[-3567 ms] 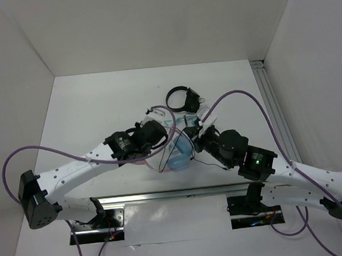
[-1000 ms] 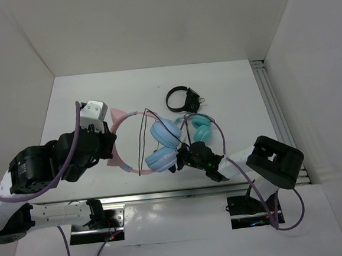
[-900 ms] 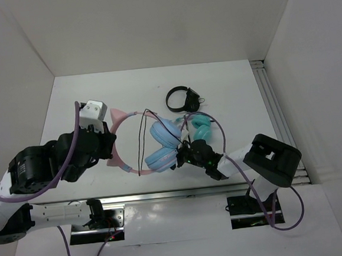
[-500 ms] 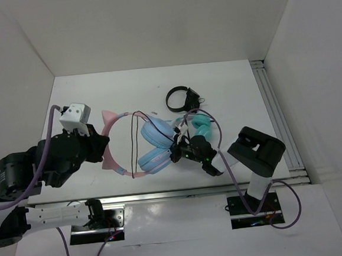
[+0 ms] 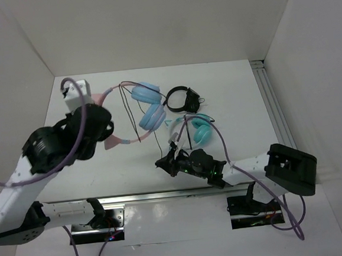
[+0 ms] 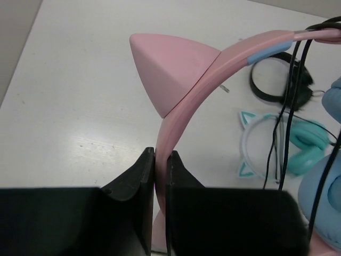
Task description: Wrap the headphones
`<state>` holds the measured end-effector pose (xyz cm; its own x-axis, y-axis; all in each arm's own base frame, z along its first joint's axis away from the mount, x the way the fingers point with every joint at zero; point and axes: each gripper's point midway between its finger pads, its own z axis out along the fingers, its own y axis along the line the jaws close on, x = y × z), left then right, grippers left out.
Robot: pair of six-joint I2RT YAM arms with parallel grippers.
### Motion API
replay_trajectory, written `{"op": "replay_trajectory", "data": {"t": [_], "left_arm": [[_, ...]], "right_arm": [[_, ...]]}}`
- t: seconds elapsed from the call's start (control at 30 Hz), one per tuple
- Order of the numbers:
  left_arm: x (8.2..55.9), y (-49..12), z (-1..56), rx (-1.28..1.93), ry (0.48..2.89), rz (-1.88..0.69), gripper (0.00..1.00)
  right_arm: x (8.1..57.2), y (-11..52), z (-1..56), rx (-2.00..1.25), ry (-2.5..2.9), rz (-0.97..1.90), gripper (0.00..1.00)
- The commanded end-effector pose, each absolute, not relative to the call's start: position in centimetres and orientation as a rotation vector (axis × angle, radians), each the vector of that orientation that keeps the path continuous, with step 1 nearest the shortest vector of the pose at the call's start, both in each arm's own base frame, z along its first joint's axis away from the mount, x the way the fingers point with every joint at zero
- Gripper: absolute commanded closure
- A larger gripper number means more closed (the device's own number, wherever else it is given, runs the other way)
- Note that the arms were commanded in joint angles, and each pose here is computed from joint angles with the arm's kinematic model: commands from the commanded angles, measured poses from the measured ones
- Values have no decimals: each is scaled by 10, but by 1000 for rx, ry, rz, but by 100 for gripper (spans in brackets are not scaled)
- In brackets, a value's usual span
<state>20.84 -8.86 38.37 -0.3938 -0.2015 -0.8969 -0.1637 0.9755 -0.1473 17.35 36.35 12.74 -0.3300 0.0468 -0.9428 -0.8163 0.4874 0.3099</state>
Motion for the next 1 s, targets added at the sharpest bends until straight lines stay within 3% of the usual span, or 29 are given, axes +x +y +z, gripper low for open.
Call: {"op": "replay_trajectory", "data": {"t": [0.0, 0.3, 0.63, 0.97], "left_arm": [[260, -94, 398, -350, 1914, -43, 100], [325, -84, 383, -416, 1953, 6, 100], [344, -71, 292, -452, 2094, 170, 100], [325, -116, 260, -167, 2183, 134, 100]], "right_arm": [[169, 341, 114, -667, 1757, 846, 100], [116, 346, 117, -924, 1730, 979, 100], [59, 370, 154, -1178, 1616, 1141, 100], [88, 372, 197, -1198, 1548, 1101, 100]]}}
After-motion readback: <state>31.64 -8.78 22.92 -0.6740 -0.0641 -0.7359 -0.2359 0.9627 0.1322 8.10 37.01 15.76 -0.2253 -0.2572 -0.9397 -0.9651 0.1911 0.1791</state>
